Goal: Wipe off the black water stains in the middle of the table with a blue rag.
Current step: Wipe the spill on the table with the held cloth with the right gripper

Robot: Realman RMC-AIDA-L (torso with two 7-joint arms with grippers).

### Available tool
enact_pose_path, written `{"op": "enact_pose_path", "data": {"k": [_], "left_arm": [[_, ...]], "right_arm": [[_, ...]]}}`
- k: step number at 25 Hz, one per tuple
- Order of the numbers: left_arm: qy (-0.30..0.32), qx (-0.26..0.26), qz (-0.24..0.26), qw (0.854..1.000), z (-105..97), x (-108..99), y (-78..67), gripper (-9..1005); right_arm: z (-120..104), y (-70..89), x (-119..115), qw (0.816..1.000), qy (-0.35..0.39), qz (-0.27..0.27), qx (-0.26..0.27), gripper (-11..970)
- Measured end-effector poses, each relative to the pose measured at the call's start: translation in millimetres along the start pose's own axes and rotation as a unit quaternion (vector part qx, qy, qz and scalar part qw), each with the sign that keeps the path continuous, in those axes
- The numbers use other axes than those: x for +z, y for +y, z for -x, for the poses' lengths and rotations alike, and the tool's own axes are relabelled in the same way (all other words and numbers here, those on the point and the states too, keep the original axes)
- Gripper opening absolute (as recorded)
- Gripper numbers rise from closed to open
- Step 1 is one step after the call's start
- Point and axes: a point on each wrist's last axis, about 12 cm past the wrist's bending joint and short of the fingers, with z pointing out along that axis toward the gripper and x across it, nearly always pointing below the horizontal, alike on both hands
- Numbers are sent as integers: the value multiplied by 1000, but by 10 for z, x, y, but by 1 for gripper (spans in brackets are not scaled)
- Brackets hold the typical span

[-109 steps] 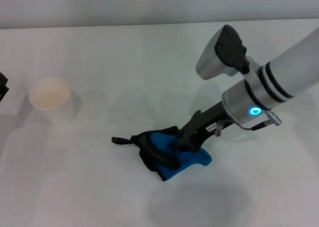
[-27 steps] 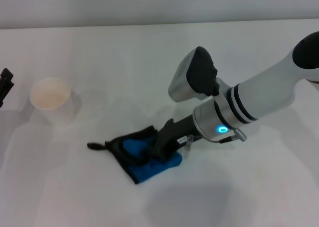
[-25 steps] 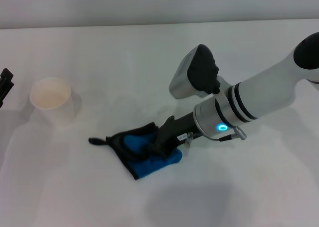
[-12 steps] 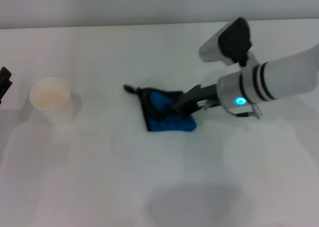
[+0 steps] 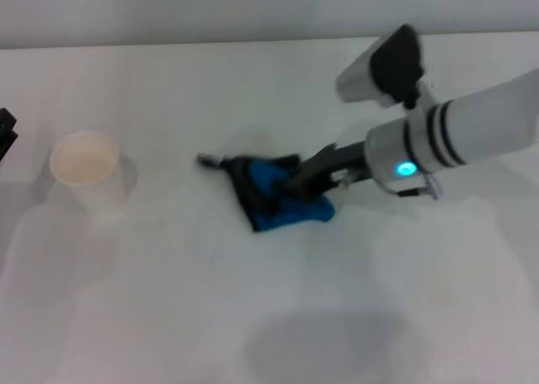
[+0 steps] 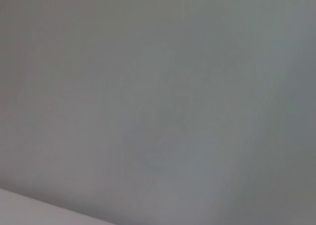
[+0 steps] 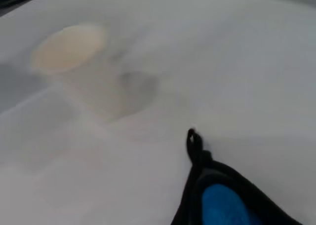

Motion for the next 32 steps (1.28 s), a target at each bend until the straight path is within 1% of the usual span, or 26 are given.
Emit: {"op": "enact_pose_path", "data": {"k": [5, 10, 12, 14, 17, 22, 27, 31, 32], "left_arm": [[-2, 0, 1, 1000, 7, 6, 1, 883], [2, 0, 4, 1000, 0, 8, 8, 883], [2, 0, 4, 1000, -1, 11, 7, 883], [2, 0, 4, 1000, 1, 17, 5, 883], [2, 0, 3, 1000, 2, 20, 4, 883], [3, 0, 3, 1000, 1, 20, 3, 883], [3, 0, 3, 1000, 1, 19, 4, 883], [2, 1, 3, 1000, 6, 22, 4, 883], [1, 1, 3, 1000, 12, 27, 4, 883]], "right_arm": [[38, 253, 125, 997, 40, 53, -50, 102], [15, 503, 157, 985, 81, 118, -98, 110], [12, 567, 160, 980, 93, 136, -108, 113], [23, 589, 165, 979, 95, 139, -111, 116], [73, 557, 180, 985, 72, 122, -101, 120], [156, 416, 206, 995, 22, 61, -72, 128], [181, 317, 213, 998, 4, 18, -57, 135], [177, 165, 148, 999, -4, -13, -38, 141], [173, 106, 113, 999, -7, -21, -29, 143]]}}
